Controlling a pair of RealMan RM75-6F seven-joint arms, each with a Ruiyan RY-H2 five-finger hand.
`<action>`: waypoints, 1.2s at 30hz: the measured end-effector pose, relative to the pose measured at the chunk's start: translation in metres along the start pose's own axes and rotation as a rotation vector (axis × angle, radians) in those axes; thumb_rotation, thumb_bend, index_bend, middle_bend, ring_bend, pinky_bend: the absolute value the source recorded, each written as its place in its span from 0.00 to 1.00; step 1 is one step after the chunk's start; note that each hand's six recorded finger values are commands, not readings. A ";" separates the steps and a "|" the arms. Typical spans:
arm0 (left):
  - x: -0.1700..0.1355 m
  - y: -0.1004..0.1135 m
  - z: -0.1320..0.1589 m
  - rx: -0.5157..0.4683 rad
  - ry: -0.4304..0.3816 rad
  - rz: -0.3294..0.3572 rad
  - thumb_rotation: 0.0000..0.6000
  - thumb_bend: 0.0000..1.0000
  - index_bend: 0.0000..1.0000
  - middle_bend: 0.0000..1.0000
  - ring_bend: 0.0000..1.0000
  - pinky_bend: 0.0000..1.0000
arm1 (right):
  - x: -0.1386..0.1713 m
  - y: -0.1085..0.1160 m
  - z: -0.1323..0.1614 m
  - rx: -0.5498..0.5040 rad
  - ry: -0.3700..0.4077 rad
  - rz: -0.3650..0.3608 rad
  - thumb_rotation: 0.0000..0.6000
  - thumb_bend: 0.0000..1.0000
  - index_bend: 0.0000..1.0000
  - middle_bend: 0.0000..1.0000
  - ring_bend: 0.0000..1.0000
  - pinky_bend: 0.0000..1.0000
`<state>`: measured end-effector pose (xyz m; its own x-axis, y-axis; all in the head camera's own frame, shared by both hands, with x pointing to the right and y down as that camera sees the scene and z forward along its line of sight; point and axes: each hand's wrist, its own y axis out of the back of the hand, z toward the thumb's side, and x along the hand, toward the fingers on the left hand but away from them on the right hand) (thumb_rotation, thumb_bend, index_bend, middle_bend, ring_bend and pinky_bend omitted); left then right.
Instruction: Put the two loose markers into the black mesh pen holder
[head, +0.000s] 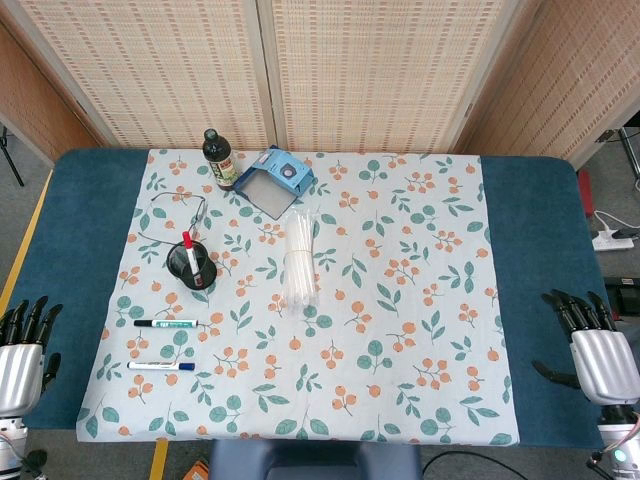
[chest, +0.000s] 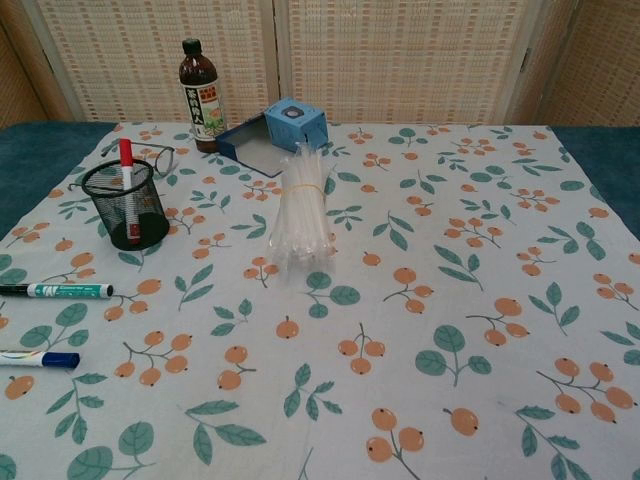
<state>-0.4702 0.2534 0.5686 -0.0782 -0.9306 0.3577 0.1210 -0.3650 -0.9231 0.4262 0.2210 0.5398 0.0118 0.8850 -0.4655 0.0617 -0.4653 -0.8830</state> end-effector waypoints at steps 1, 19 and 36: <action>0.000 0.000 0.000 0.000 0.000 0.002 1.00 0.34 0.16 0.04 0.00 0.11 | 0.000 0.000 0.000 0.000 0.001 0.000 1.00 0.00 0.16 0.11 0.14 0.00; -0.001 0.003 0.000 0.000 -0.002 0.011 1.00 0.34 0.16 0.04 0.00 0.11 | 0.001 0.001 0.000 -0.001 0.002 -0.003 1.00 0.00 0.16 0.11 0.14 0.00; -0.019 -0.002 0.054 -0.150 -0.124 -0.070 1.00 0.34 0.15 0.07 0.00 0.12 | 0.001 0.000 0.002 -0.006 0.010 0.003 1.00 0.00 0.16 0.11 0.14 0.00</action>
<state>-0.4156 0.2704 0.5715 0.0423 -0.9029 0.4277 -0.0295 -0.4290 -0.9028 0.4238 0.2215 0.5395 0.0221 0.8835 -0.4679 0.0677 -0.4682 -0.8810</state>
